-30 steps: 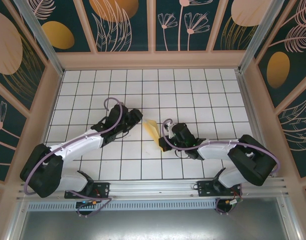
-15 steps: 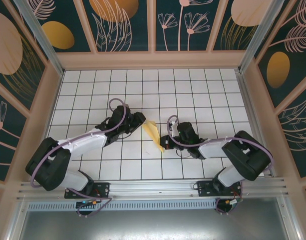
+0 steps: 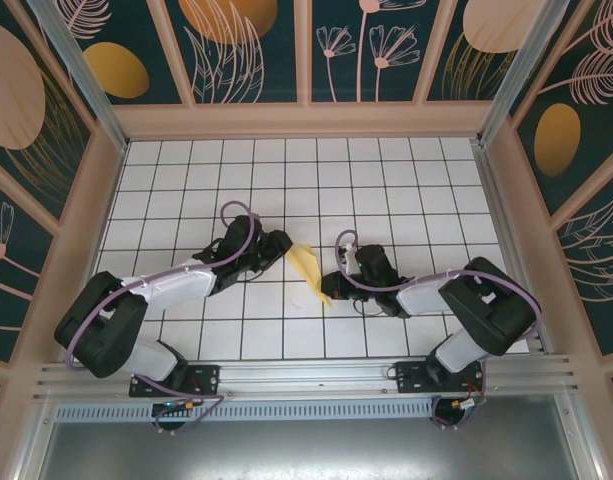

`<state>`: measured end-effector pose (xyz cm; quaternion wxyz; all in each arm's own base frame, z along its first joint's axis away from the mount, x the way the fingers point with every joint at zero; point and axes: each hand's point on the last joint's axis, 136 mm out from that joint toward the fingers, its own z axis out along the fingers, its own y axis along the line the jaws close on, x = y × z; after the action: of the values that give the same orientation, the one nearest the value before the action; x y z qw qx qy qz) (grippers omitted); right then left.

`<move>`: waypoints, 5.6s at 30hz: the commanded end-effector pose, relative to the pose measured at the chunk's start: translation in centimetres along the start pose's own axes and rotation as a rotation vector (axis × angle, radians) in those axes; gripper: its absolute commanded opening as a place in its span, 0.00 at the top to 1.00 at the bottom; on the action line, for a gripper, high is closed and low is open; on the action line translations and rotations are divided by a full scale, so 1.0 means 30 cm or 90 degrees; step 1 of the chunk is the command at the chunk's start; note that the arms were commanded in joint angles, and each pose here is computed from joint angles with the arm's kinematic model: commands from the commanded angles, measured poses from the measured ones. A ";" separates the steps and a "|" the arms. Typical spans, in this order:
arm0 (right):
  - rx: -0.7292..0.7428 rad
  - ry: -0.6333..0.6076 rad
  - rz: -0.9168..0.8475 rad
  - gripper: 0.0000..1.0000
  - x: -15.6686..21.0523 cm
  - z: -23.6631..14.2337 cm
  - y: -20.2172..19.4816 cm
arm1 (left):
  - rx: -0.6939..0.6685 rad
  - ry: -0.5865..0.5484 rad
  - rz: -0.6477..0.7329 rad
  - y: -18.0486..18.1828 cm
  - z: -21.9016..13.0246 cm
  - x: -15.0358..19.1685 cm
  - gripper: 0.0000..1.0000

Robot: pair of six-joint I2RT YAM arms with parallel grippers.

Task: Fold a paper plane with a square sheet of paper (pick it up from the middle)
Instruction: Fold the wing for the fifth time at the center of the table.

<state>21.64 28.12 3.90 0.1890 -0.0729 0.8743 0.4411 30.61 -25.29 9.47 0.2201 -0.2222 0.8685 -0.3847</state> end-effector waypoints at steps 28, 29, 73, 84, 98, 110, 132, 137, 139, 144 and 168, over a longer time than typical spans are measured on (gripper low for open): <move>-0.075 0.034 0.040 1.00 -0.091 0.030 0.043 | 0.032 -0.037 -0.012 -0.016 -0.034 -0.031 0.53; -0.080 0.036 0.036 1.00 -0.094 0.029 0.052 | 0.036 -0.034 -0.010 -0.020 -0.031 -0.028 0.53; -0.054 0.041 0.066 0.83 -0.083 0.039 0.013 | 0.146 0.093 0.028 -0.108 0.178 0.080 0.54; -0.005 0.036 0.001 0.71 -0.071 0.051 0.007 | 0.133 0.093 0.027 -0.095 0.188 0.081 0.54; 0.120 0.023 -0.168 0.64 -0.067 0.064 0.000 | 0.128 0.093 0.025 -0.090 0.192 0.079 0.55; 0.226 -0.006 -0.260 0.60 -0.080 0.088 0.004 | 0.128 0.093 0.026 -0.091 0.191 0.080 0.55; 0.344 -0.035 -0.387 0.55 -0.065 0.095 -0.019 | 0.126 0.083 0.017 -0.092 0.186 0.070 0.55; 0.328 -0.031 -0.383 0.69 -0.056 0.103 -0.011 | 0.126 0.083 0.018 -0.091 0.186 0.070 0.55; 0.330 -0.031 -0.380 0.73 -0.054 0.104 -0.016 | 0.127 0.083 0.018 -0.093 0.185 0.071 0.55; 0.329 -0.049 -0.373 0.86 -0.066 0.090 -0.008 | 0.125 0.079 0.019 -0.093 0.178 0.067 0.55; -0.007 0.001 -0.153 1.00 -0.036 0.039 0.107 | 0.123 0.021 0.059 -0.137 0.081 0.015 0.44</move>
<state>23.20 29.46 3.72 0.2634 -0.1832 0.8891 0.3266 32.75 -29.94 11.07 0.2312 -0.1601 0.8329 -0.4767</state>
